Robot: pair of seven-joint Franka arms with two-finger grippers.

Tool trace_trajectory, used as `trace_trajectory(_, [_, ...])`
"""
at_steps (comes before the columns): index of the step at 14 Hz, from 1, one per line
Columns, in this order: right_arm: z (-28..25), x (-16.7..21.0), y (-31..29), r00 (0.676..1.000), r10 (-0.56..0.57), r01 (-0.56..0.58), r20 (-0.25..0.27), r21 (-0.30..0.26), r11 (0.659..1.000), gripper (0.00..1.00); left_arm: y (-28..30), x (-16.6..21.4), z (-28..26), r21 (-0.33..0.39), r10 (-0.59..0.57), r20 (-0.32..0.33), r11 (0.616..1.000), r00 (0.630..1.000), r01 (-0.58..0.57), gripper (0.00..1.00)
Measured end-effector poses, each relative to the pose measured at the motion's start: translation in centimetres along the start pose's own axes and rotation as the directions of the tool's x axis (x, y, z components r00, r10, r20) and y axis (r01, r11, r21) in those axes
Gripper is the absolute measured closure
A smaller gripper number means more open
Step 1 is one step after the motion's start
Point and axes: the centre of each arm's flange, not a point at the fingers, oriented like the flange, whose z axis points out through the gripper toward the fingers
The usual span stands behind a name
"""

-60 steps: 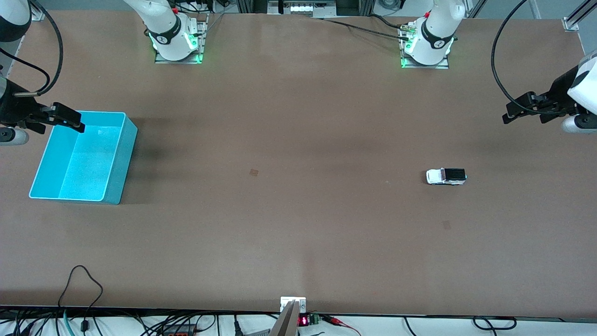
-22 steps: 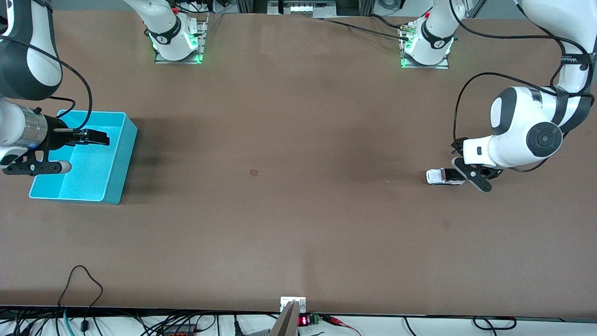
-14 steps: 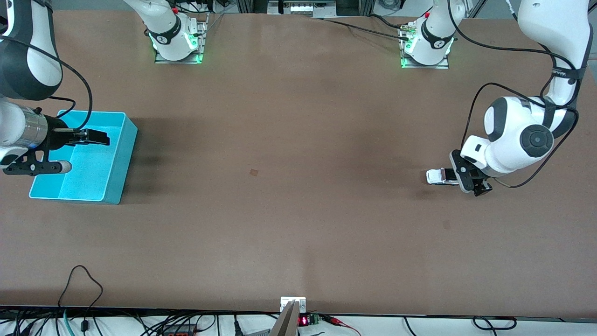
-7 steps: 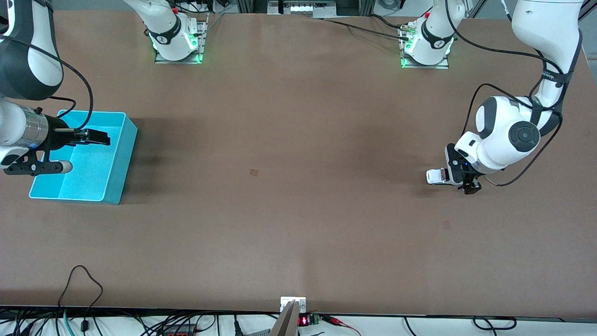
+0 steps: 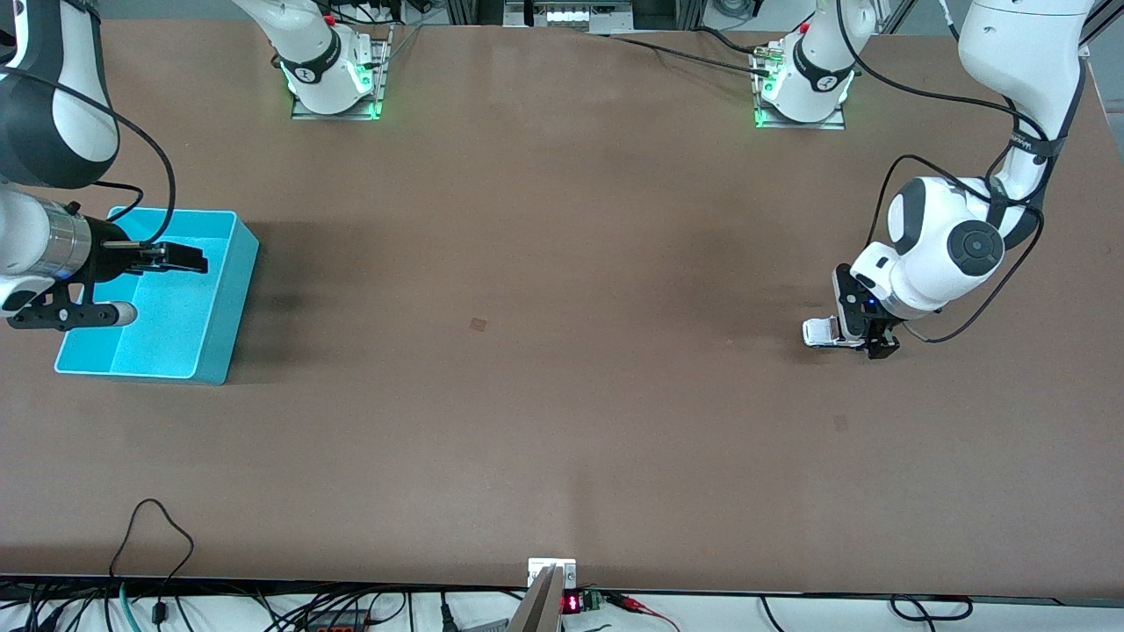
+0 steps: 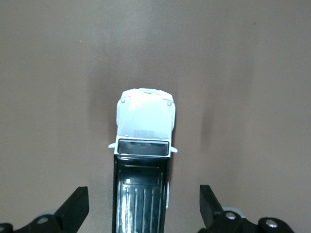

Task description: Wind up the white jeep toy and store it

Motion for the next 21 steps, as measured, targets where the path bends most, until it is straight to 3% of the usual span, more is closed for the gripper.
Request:
trace_trajectory(9, [0.2, -0.3, 0.0, 1.0, 0.0, 0.0, 0.025, 0.002, 1.0, 0.0, 0.3, 0.1, 1.8, 0.01, 0.07, -0.005, 0.998, 0.998, -0.07, 0.04])
trace_trajectory(12, [0.2, -0.3, 0.0, 1.0, 0.0, 0.0, 0.026, 0.002, 1.0, 0.0, 0.3, 0.1, 1.8, 0.011, 0.073, -0.005, 0.997, 0.997, -0.073, 0.34])
trace_trajectory(13, [0.2, -0.3, 0.0, 1.0, 0.0, 0.0, 0.026, 0.002, 1.0, 0.0, 0.3, 0.1, 1.8, 0.013, 0.073, -0.006, 0.997, 0.997, -0.073, 0.34])
trace_trajectory(15, [0.2, -0.3, 0.0, 1.0, 0.0, 0.0, 0.026, 0.002, 1.0, 0.0, 0.2, 0.1, 1.7, 0.017, 0.073, -0.006, 0.997, 0.997, -0.073, 0.47])
trace_trajectory(21, [0.2, -0.3, 0.0, 1.0, 0.0, 0.0, 0.026, 0.002, 1.0, 0.0, 0.2, 0.1, 1.5, 0.013, 0.074, -0.005, 0.997, 0.997, -0.073, 0.49])
